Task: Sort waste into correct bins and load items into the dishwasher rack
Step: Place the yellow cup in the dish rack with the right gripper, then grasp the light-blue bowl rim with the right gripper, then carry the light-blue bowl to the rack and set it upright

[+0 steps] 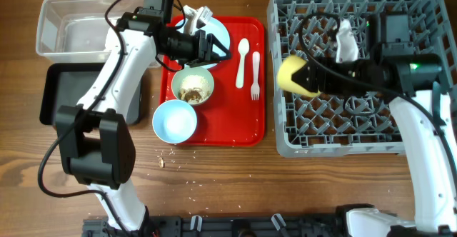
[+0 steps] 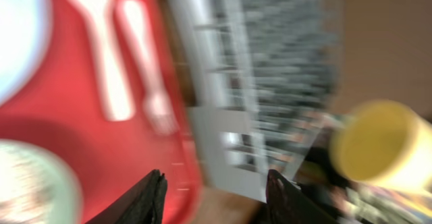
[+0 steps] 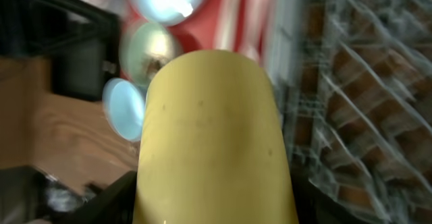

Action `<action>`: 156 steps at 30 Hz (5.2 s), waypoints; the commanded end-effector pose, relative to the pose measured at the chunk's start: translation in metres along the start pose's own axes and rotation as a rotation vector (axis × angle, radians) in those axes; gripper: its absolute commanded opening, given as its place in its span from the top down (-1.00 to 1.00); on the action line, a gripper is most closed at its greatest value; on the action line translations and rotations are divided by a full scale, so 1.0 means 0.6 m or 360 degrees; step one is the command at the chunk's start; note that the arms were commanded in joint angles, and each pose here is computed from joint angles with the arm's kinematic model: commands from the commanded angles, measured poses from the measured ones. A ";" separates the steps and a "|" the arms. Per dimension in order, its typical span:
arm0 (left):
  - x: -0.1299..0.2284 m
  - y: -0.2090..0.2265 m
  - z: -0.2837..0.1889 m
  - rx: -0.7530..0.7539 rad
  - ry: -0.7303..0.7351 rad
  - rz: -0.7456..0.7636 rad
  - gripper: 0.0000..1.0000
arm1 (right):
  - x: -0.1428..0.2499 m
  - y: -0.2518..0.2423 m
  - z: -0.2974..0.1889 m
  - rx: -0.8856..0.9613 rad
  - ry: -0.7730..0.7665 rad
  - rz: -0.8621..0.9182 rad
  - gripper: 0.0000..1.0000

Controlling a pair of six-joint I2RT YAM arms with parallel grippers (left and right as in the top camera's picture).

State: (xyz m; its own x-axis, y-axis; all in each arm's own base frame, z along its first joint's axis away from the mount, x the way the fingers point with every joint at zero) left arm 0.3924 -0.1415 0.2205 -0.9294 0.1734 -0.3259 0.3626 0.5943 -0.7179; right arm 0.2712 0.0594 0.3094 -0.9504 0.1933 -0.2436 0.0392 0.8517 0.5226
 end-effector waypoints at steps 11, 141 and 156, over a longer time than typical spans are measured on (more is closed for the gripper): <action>0.016 0.025 -0.018 -0.0533 0.0067 -0.0037 0.03 | 0.033 -0.074 0.119 0.0924 0.0582 0.0313 -0.06; 0.105 0.100 -0.368 -0.1053 -0.0506 -0.0572 -0.08 | -0.223 0.094 0.397 0.2086 -0.0679 -0.1700 0.00; 0.073 0.012 -0.238 -0.0967 -0.0193 -0.0217 -0.17 | -0.223 0.108 -0.018 0.1101 -0.1601 -0.0327 -0.98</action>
State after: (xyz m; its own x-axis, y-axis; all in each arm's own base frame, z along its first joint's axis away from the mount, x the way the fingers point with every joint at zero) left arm 0.3444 0.0142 0.2864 -0.9352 -0.1115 -0.3360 -0.0011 0.9501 -0.3121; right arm 0.4153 0.1174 0.3675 -0.3779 -0.2664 -0.8867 0.3621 0.8389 -0.4064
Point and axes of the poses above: each gripper's point midway between its finger pads, its own z axis out along the fingers, its own y axis along the line the jaws close on, x = y × z, the point moved 9 cm from there along -z, back along the fingers, and after that the axes turned 7 degrees about z, right-handed, at the moved point
